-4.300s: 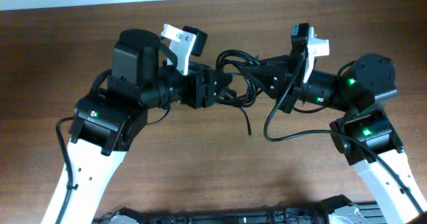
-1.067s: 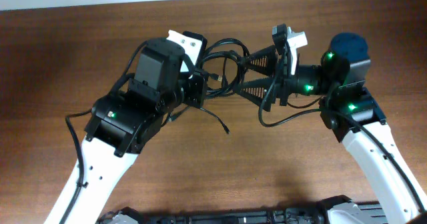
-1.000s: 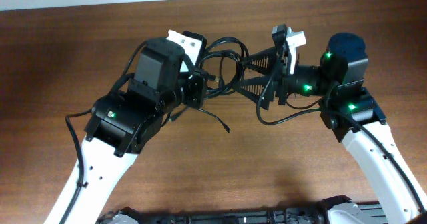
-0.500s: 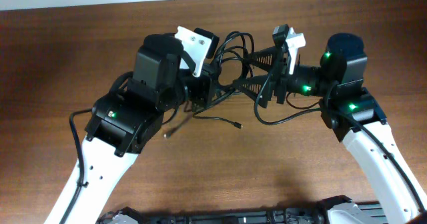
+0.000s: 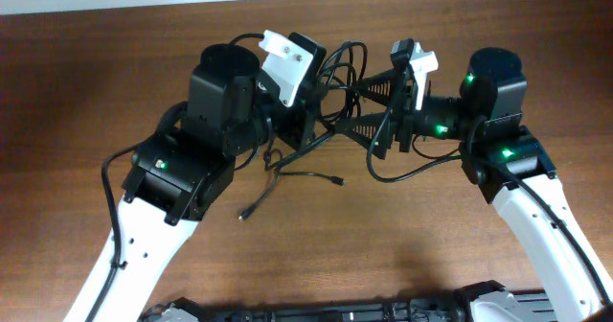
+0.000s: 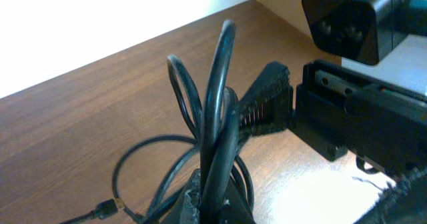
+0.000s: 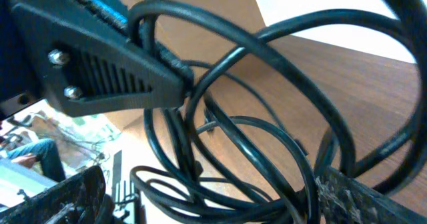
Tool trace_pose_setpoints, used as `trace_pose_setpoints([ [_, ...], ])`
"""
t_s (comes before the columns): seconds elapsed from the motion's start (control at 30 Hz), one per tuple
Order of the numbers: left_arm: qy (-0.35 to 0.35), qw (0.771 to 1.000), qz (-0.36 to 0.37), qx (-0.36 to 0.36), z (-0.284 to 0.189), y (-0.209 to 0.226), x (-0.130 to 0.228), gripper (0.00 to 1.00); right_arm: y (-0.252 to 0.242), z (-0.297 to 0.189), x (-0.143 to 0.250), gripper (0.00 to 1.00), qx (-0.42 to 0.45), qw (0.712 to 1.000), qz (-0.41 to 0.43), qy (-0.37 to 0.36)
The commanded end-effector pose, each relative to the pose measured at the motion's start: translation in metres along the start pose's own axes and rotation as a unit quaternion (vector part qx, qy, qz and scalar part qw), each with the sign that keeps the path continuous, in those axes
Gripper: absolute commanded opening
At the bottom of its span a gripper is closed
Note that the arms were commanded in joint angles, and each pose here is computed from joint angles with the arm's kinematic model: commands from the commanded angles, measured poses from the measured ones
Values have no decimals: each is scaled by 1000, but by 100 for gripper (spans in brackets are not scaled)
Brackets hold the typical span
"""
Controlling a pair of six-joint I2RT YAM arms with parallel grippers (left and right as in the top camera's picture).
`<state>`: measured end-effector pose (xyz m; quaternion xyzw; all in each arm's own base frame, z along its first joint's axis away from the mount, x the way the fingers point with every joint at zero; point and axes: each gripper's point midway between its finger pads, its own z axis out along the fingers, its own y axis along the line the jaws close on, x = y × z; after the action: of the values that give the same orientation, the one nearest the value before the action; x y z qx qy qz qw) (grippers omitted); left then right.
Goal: Untangle cables
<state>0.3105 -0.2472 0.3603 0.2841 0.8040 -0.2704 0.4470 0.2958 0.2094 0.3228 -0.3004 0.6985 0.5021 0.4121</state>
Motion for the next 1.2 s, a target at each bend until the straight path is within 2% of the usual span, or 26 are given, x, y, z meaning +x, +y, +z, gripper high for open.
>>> trace_pose_setpoints([
  [0.0,-33,999,18,-16,-7,2,-18,0,15,1,3,99,-47,999,-1,11],
  [0.1,-33,999,18,-15,-7,2,-18,0,5,2,2,99,-17,1000,-2,6],
  [0.2,-28,999,17,-16,-7,2,-15,0,-24,0,-1,99,66,998,4,-4],
  [0.3,-28,999,17,-16,-7,2,-16,0,-36,-2,7,99,100,995,2,7],
  [0.4,-29,999,17,-16,-7,2,-16,0,-32,-1,10,100,88,996,7,13],
  [0.5,-28,999,17,-16,-7,2,-16,0,-30,-1,10,95,83,996,7,13],
  [0.57,-28,999,17,-17,-7,3,-16,0,-27,0,10,87,73,997,6,13],
  [0.6,-28,999,16,-27,-7,6,-16,0,-25,0,10,78,67,998,5,13],
  [0.7,-29,998,9,-48,-8,13,-16,0,-23,0,13,43,63,998,12,18],
  [0.73,-30,998,6,-49,-8,14,-16,0,-24,0,15,18,63,998,19,22],
  [0.8,-31,997,2,-65,-8,19,-17,0,-18,1,18,4,46,998,25,27],
  [1.0,-33,993,-3,-118,-12,37,-17,0,35,-3,17,4,-107,994,6,33],
  [1.07,-34,983,-39,-175,-17,57,-14,0,49,-6,13,4,-148,988,-17,29],
  [1.17,-43,951,-147,-268,-33,91,-1,0,58,-9,11,4,-177,983,-30,28],
])
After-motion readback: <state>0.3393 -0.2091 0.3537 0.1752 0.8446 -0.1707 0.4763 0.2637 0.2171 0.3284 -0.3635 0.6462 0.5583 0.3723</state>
